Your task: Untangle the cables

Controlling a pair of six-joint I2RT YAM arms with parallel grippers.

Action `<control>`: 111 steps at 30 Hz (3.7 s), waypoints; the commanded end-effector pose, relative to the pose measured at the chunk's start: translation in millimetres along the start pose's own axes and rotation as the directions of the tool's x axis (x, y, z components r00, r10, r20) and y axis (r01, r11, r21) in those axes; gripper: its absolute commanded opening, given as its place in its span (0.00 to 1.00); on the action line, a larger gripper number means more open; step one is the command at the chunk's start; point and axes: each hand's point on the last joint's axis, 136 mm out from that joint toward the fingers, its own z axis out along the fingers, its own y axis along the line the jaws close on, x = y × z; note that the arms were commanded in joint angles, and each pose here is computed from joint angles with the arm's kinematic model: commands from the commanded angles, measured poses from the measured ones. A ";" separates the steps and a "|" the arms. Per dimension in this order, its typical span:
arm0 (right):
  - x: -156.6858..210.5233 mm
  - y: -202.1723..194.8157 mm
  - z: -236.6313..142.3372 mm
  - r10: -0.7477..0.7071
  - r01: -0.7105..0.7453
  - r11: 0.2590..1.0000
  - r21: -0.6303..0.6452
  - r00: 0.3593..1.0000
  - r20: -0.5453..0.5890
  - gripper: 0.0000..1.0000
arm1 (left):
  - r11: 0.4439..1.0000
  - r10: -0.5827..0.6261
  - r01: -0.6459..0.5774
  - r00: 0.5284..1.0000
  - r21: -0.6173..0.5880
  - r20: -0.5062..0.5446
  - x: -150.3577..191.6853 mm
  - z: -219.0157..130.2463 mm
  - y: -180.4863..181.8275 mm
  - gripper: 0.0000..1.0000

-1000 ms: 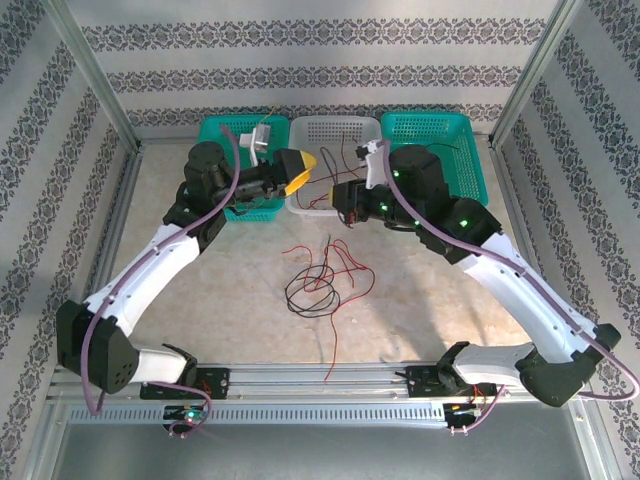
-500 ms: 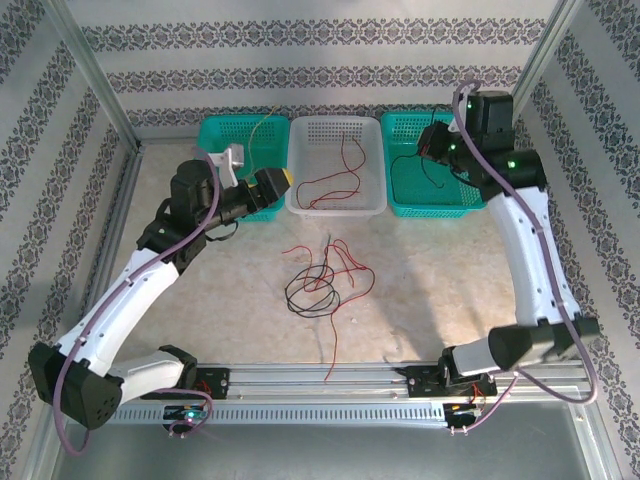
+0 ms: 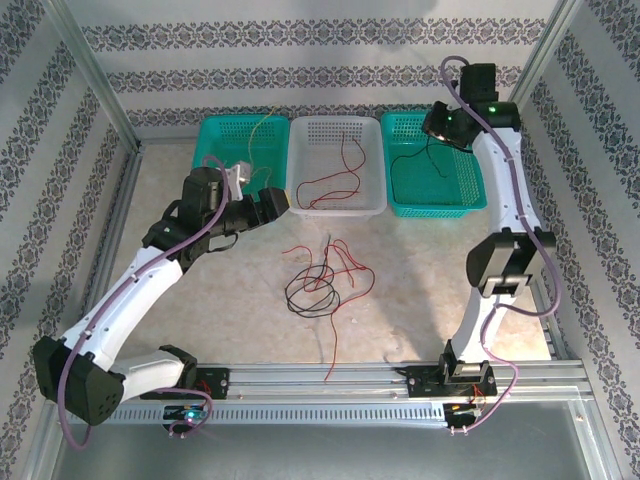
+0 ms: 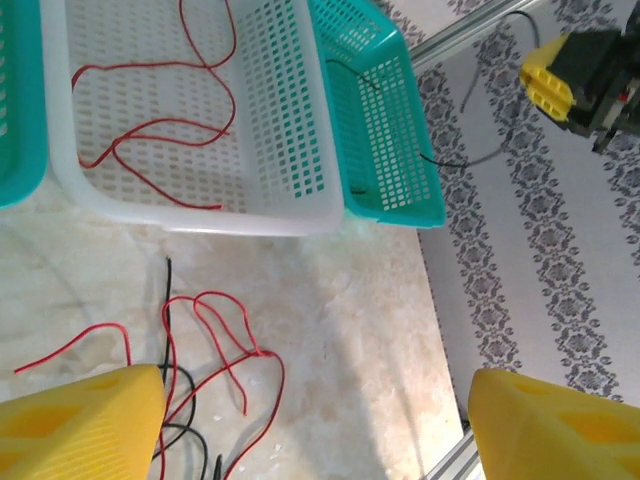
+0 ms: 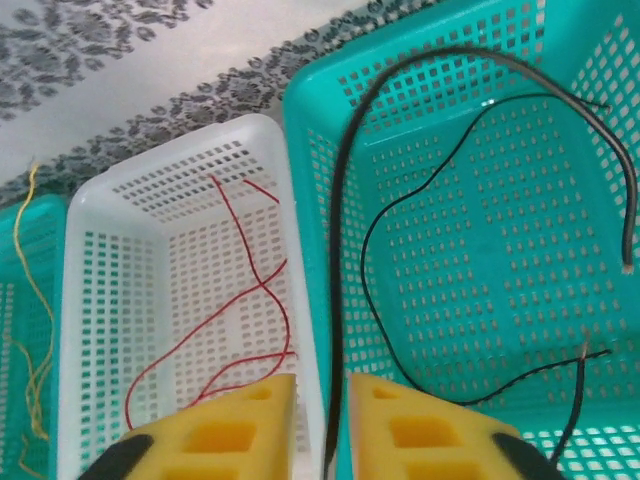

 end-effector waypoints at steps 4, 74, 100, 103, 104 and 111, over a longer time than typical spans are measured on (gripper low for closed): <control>9.8 8.6 -18.2 -0.035 0.035 0.999 -0.008 0.999 -0.021 0.47 | 0.998 0.032 -0.037 0.992 -0.043 -0.120 23.2 11.9 12.7 0.72; 242.1 133.9 -125.9 -0.512 0.488 0.819 -0.302 0.859 -0.001 0.00 | 0.966 0.190 -0.161 0.973 0.202 -0.132 44.4 95.5 -71.3 0.59; 245.7 94.6 -66.3 -0.291 0.236 0.928 -0.290 0.943 -0.163 0.07 | 0.933 0.346 -0.349 0.937 0.088 0.038 -20.6 15.7 -98.1 0.00; 255.8 93.4 -53.8 -0.266 0.200 0.930 -0.308 0.945 -0.190 0.10 | 0.917 0.345 -0.360 0.932 0.171 0.114 -35.4 -8.8 -132.0 0.00; 259.5 93.1 -49.7 -0.260 0.190 0.931 -0.312 0.944 -0.202 0.10 | 0.911 0.344 -0.364 0.930 0.195 0.129 -39.6 -14.1 -141.4 0.00; 273.7 85.9 -34.0 -0.223 0.147 0.942 -0.303 0.947 -0.232 0.33 | 0.875 0.320 -0.392 0.909 0.286 0.266 -74.2 -54.4 -192.0 0.00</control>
